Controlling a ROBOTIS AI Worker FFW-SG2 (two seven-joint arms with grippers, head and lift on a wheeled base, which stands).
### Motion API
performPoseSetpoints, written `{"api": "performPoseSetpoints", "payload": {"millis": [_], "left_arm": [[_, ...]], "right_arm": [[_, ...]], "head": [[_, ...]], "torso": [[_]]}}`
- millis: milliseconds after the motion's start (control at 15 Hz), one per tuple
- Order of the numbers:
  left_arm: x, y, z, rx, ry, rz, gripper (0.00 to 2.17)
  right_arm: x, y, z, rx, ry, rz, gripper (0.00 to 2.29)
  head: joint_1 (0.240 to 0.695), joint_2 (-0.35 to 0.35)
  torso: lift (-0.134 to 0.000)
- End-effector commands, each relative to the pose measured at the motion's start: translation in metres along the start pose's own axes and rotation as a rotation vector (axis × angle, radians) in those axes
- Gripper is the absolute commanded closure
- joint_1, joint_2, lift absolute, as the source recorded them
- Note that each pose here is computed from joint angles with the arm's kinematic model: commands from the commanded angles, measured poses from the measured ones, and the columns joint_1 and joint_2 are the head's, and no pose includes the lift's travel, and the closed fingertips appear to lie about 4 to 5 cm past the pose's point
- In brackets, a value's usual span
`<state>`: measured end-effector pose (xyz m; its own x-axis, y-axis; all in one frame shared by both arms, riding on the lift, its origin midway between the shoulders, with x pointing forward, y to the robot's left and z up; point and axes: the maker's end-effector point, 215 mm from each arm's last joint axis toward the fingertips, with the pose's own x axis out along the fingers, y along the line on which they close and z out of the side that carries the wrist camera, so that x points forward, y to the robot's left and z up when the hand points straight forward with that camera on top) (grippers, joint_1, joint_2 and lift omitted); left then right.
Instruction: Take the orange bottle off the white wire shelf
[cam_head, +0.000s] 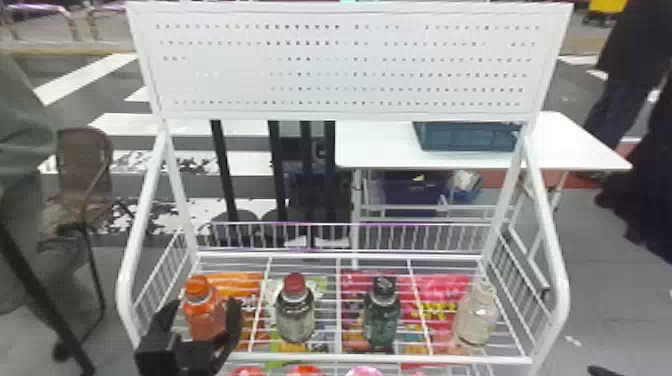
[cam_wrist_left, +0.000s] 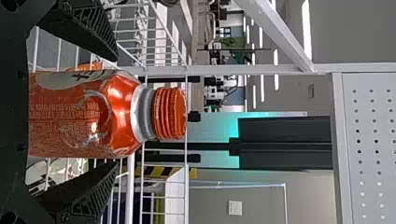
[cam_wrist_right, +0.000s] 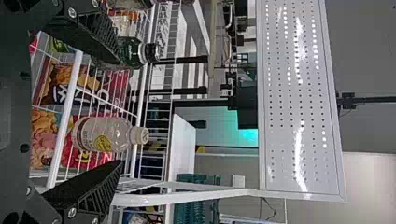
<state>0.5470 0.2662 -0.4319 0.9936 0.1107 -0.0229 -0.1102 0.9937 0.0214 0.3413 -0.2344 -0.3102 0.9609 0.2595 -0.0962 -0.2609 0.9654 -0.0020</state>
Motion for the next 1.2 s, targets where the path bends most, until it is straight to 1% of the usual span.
{"api": "performPoseSetpoints", "payload": {"millis": [0,67,133,200,267,333,400,533,733,867,933,1000,1067,1133], "left_arm": [[0.001,0.003,-0.002,0.001,0.003,0.003,0.31],[0.0,0.003,0.0,0.001,0.0,-0.002,0.54],[-0.002,0.002,0.0,-0.003,-0.001,-0.006,0.83],[-0.004,0.002,0.002,-0.005,-0.003,-0.007,0.94],[-0.006,0.001,0.001,-0.006,-0.003,-0.009,0.94],[-0.005,-0.001,0.01,-0.01,-0.018,-0.01,0.94],[-0.009,-0.002,0.009,-0.008,-0.013,-0.012,0.94],[-0.017,-0.006,0.02,-0.01,-0.024,-0.02,0.94],[-0.037,-0.013,0.05,-0.006,-0.029,-0.037,0.94],[-0.057,-0.015,0.076,-0.005,-0.046,-0.047,0.94],[-0.066,-0.016,0.084,-0.002,-0.042,-0.05,0.94],[-0.076,-0.016,0.097,-0.006,-0.055,-0.053,0.94],[-0.087,-0.013,0.104,-0.003,-0.045,-0.05,0.94],[-0.096,-0.009,0.113,-0.002,-0.053,-0.047,0.94]], "right_arm": [[0.001,-0.001,-0.001,0.0,0.001,-0.001,0.14],[0.002,-0.001,-0.001,0.0,0.0,-0.002,0.14],[0.002,0.0,-0.002,0.002,-0.001,0.0,0.14],[0.003,0.0,0.0,0.003,-0.004,0.001,0.14],[0.003,0.0,-0.001,0.003,-0.002,0.001,0.14],[0.004,0.0,-0.001,0.003,-0.004,0.001,0.14],[0.004,0.0,-0.002,0.004,-0.002,0.001,0.14],[0.005,-0.001,-0.004,0.004,0.0,0.002,0.14],[0.007,0.0,-0.009,0.007,0.006,0.005,0.14],[0.008,0.0,-0.012,0.009,0.009,0.006,0.14],[0.009,0.0,-0.012,0.01,0.009,0.007,0.14],[0.009,0.0,-0.013,0.01,0.011,0.009,0.14],[0.009,0.001,-0.013,0.01,0.011,0.012,0.14],[0.01,0.001,-0.014,0.011,0.012,0.013,0.14]], "head": [[0.499,0.0],[0.499,0.0],[0.499,0.0],[0.499,0.0],[0.499,0.0],[0.499,0.0],[0.499,0.0],[0.499,0.0],[0.499,0.0],[0.499,0.0],[0.499,0.0],[0.499,0.0],[0.499,0.0],[0.499,0.0]], "torso": [[0.0],[0.0],[0.0],[0.0],[0.0],[0.0],[0.0],[0.0],[0.0],[0.0],[0.0],[0.0],[0.0],[0.0]]}}
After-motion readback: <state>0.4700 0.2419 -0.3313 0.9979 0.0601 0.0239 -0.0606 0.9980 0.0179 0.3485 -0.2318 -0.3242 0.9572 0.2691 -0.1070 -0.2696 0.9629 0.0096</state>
